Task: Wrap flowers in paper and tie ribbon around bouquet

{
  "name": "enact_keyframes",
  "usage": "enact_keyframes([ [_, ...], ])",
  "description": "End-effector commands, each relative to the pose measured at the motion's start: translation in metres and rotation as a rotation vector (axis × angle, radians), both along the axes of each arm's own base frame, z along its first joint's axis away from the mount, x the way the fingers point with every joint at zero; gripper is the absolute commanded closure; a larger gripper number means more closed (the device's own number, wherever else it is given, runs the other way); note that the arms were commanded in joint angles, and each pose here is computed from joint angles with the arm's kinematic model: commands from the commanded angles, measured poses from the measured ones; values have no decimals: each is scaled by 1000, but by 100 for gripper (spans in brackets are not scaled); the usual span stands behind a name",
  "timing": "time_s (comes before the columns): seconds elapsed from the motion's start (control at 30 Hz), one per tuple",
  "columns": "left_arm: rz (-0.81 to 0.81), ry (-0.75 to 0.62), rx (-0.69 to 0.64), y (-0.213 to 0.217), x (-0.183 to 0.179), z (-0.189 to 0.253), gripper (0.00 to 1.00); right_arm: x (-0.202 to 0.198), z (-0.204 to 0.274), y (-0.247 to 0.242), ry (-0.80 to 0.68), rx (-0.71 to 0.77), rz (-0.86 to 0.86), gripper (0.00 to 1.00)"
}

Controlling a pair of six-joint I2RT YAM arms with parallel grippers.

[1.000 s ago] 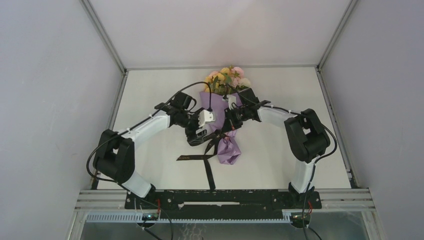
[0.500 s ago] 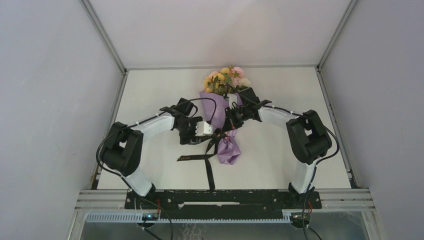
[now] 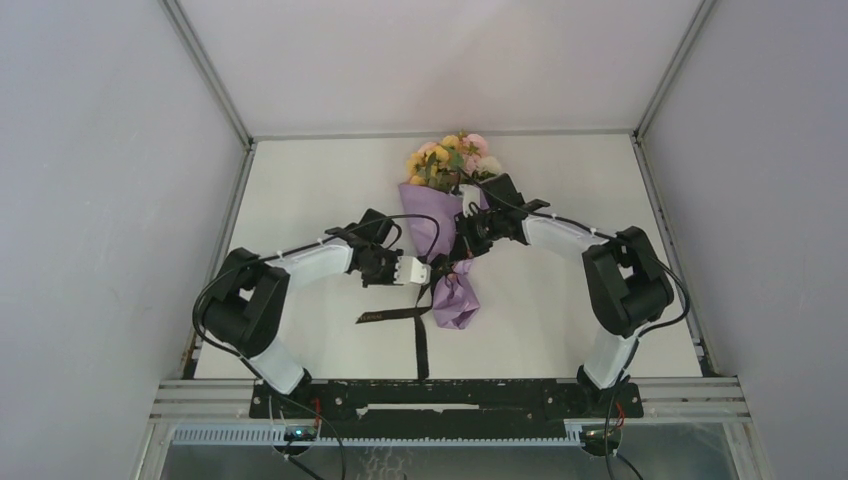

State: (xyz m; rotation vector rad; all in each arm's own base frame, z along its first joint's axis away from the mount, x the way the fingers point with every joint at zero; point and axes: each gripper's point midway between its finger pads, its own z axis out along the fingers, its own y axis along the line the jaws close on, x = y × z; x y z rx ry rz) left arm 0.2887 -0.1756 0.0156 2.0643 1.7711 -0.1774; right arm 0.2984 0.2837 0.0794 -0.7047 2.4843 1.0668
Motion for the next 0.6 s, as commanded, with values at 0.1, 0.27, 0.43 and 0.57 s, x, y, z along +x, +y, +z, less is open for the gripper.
enact_keyframes([
  [0.1, 46, -93, 30, 21, 4, 13, 100, 7, 13, -32, -19, -18, -144, 100],
  [0.27, 47, -118, 31, 25, 2, 13, 100, 1, 6, -42, 2, -59, -170, 100],
  [0.43, 49, -136, 2, 20, 5, 17, 100, 2, 12, -38, -15, -35, -162, 100],
  [0.57, 35, -141, -30, 9, 7, 23, 100, -7, 11, -19, -13, 8, -94, 98],
])
